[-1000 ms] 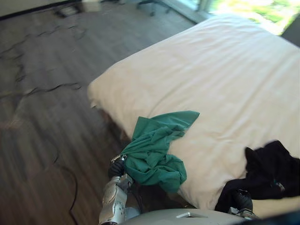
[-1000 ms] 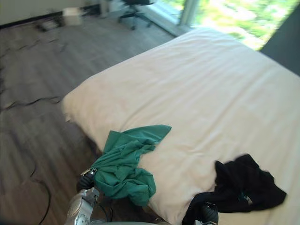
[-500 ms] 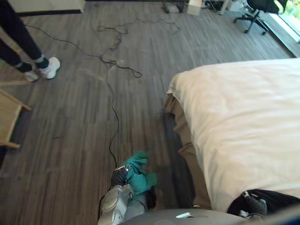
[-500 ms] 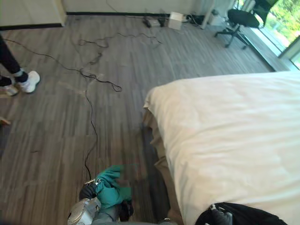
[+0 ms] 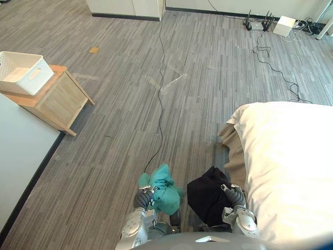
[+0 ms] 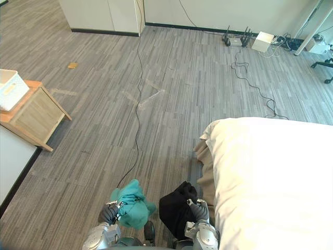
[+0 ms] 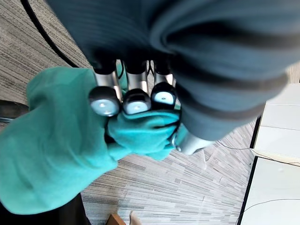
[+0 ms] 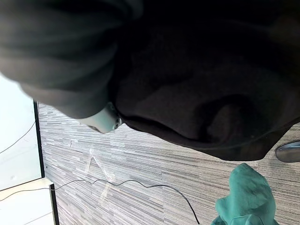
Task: Tidy the bed and pick cloth on bed and put in laundry
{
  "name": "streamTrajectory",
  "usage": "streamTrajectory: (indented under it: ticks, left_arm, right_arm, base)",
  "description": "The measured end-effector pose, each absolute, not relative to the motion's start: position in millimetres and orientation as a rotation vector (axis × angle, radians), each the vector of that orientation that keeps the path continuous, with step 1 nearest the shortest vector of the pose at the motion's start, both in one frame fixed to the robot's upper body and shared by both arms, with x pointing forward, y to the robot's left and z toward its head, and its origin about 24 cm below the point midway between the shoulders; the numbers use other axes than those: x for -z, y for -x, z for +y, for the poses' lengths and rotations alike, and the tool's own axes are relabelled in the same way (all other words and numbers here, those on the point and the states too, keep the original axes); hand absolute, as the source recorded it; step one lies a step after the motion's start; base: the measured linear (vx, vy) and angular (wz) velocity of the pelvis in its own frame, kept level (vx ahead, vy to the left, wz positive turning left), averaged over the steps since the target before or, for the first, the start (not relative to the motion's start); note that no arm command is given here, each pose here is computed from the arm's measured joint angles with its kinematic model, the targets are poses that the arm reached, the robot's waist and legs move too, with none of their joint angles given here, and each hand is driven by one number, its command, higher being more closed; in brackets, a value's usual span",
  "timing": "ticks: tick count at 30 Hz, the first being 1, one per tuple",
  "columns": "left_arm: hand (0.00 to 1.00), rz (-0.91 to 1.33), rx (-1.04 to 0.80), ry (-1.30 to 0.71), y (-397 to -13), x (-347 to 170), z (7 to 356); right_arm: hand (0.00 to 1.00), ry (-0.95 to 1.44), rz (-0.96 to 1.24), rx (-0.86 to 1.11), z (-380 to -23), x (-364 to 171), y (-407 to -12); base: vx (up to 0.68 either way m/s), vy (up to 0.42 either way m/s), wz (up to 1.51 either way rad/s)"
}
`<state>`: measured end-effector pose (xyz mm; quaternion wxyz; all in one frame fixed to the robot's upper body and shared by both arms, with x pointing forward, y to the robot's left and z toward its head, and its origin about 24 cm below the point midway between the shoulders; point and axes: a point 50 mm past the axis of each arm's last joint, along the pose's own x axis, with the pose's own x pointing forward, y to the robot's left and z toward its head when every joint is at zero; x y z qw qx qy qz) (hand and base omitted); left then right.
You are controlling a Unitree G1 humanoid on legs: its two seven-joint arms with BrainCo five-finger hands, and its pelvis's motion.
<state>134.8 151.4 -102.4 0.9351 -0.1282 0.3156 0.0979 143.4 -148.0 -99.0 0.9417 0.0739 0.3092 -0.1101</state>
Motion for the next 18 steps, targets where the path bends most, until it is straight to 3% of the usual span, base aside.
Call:
streamTrajectory:
  ticks: [10,18]
  left_arm:
    - [1.00,0.653,-0.198,0.209,-135,104,149]
    - [1.00,0.588,-0.208,0.202,-166,93,137]
  right_arm:
    - [1.00,-0.158,0.711,0.249,-154,113,-128]
    - [1.00,-0.164,0.680,0.339,-179,109,-129]
  base:
    - [-0.01,-0.022,-0.10]
    - [-0.07,-0.054,0.31]
